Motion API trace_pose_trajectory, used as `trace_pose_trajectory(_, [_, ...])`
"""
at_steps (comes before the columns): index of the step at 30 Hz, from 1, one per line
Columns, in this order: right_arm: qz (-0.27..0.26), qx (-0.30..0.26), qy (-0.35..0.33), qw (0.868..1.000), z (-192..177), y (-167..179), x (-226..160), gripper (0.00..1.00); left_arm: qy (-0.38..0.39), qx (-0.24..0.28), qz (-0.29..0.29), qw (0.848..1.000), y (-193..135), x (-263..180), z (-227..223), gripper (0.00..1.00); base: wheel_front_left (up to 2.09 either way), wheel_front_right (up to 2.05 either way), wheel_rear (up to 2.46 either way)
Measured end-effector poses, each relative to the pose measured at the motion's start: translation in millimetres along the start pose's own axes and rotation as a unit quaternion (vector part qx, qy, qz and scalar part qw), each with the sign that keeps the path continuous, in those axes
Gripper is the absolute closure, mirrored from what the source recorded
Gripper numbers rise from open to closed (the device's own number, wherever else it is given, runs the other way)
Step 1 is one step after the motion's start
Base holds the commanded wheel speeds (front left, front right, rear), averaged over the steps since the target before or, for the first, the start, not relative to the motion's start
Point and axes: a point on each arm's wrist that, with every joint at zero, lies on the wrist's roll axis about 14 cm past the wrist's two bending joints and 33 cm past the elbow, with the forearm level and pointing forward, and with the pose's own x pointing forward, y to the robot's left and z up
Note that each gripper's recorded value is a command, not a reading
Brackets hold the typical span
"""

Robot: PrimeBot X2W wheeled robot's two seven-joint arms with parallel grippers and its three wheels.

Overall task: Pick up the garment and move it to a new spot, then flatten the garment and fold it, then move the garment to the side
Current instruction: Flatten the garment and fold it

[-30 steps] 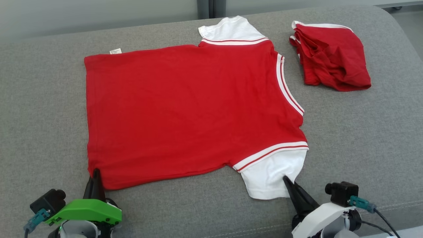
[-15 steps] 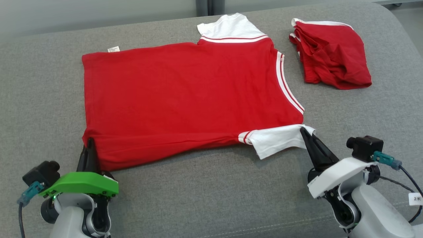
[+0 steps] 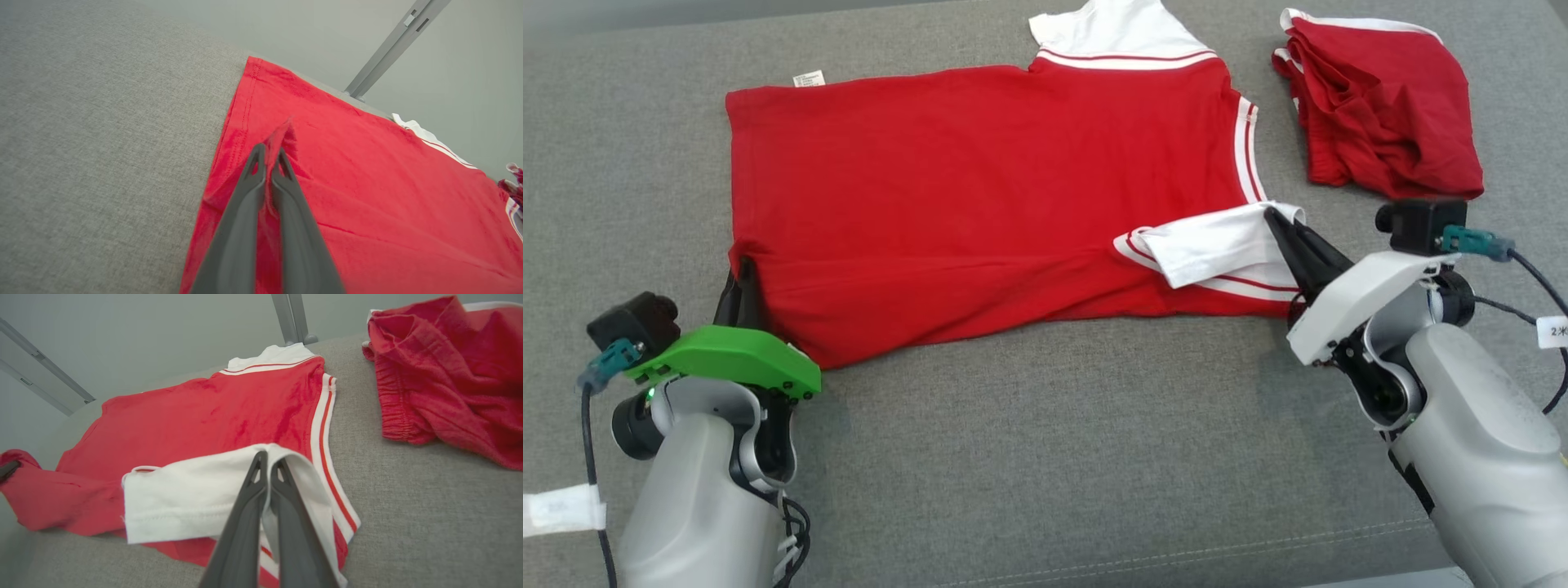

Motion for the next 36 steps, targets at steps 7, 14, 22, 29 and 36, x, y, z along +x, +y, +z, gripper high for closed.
trace_pose_trajectory(7, [-0.014,-0.007,0.044,0.999,-7.3,-13.9,21.9,1.00,0.039,0.024,0.016,0.999,6.1,16.3,-14.2,1.00,0.00,0.00,0.00])
trace_pose_trajectory(14, [-0.021,-0.005,0.057,0.998,-9.7,-17.6,32.9,0.00,0.043,0.031,0.023,0.998,8.0,27.1,-12.2,0.00,0.00,0.00,0.00])
trace_pose_trajectory(22, [-0.018,-0.011,0.006,1.000,20.2,-14.1,40.8,0.00,0.006,0.028,0.021,0.999,3.8,32.8,8.0,0.00,0.00,0.00,0.00])
trace_pose_trajectory(29, [-0.019,-0.020,-0.039,0.999,42.0,-16.2,35.1,0.00,-0.014,0.020,-0.004,1.000,-5.5,27.0,19.9,0.00,0.00,0.00,0.00])
trace_pose_trajectory(36, [-0.030,-0.009,-0.066,0.997,44.7,-23.3,19.8,0.00,0.033,-0.003,0.019,0.999,20.3,-6.3,-18.6,0.00,0.00,0.00,0.00])
